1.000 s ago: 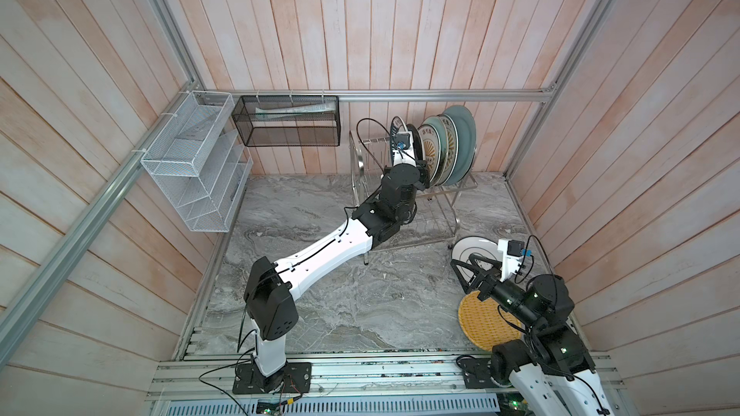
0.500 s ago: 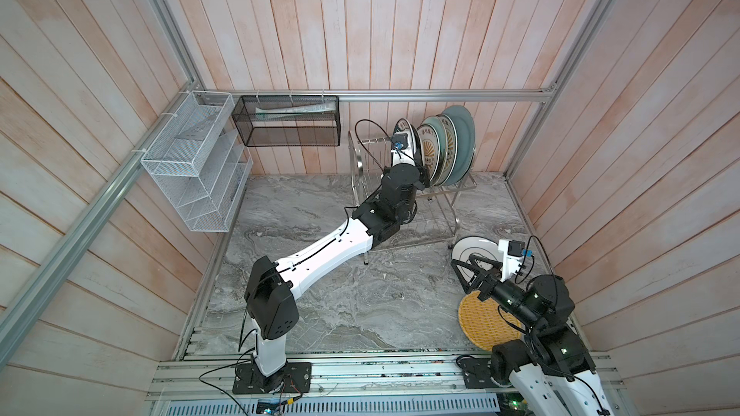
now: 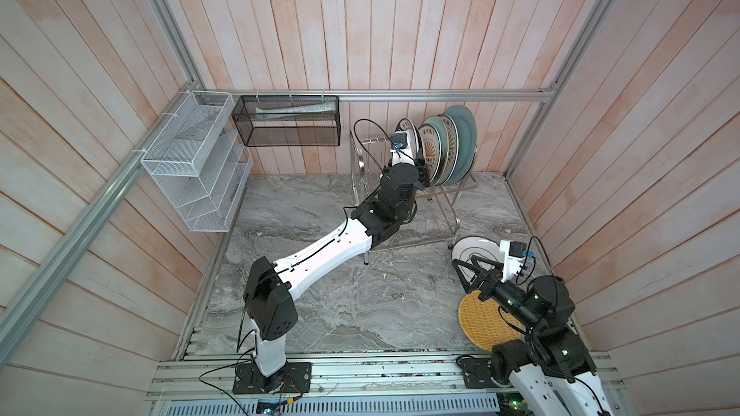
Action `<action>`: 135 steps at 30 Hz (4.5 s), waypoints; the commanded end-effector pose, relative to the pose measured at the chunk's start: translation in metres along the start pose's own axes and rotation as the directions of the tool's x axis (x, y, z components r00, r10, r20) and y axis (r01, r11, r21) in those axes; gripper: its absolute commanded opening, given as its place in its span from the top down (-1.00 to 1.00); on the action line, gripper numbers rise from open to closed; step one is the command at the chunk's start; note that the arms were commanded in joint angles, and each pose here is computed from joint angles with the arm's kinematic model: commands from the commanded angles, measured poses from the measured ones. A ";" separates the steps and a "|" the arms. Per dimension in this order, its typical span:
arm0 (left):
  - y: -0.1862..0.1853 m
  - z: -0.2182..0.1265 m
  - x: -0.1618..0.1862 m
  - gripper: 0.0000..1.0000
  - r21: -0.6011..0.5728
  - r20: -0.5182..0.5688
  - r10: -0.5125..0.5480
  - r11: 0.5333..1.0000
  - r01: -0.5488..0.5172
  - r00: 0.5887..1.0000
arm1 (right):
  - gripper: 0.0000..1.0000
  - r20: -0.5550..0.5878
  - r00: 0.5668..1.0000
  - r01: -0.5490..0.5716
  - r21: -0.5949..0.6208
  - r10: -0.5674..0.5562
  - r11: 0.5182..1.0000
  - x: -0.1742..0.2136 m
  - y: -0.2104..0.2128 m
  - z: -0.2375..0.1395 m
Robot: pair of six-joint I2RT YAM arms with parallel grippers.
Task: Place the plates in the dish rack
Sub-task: 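Lower the plate into the rack slot in front of the other plates, then open the left gripper and withdraw it from the rack, then move the right gripper to the clover-center white plate while the left draws back, then grasp the clover-center plate's rim with the right gripper and tilt it up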
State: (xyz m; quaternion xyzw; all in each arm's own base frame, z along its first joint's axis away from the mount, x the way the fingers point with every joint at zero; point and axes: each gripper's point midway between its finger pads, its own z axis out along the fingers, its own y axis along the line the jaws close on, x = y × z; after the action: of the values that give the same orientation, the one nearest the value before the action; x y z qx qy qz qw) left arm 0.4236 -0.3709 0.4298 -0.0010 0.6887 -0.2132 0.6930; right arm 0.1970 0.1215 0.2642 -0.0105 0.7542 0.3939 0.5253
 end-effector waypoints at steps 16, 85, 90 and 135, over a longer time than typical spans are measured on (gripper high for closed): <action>-0.001 -0.090 -0.120 -0.04 0.224 0.088 -0.039 0.975 0.019 0.995 | -0.96 0.030 0.999 0.036 0.151 -0.041 0.988 -0.023 -0.018 0.005; 0.081 -0.316 0.089 -1.00 0.660 -0.340 0.126 0.738 0.142 0.932 | -0.71 0.260 0.716 -0.687 0.426 0.648 0.588 0.067 -0.292 -0.015; 0.081 -0.316 0.087 -1.00 0.658 -0.336 0.123 0.740 0.140 0.934 | -0.60 0.237 0.697 -0.704 0.407 0.677 0.582 0.077 -0.290 -0.008; 0.093 -0.302 0.074 -1.00 0.621 -0.180 -0.018 0.773 0.128 0.983 | 1.00 0.324 0.732 -0.680 0.401 0.599 0.614 -0.003 -0.231 -0.027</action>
State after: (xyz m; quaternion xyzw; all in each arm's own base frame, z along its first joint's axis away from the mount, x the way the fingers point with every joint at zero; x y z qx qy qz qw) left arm 0.1589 -0.2139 0.3067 0.2240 0.6530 -0.4359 0.5774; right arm 0.2788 -0.0615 0.1232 0.4217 0.7326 0.3461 0.4070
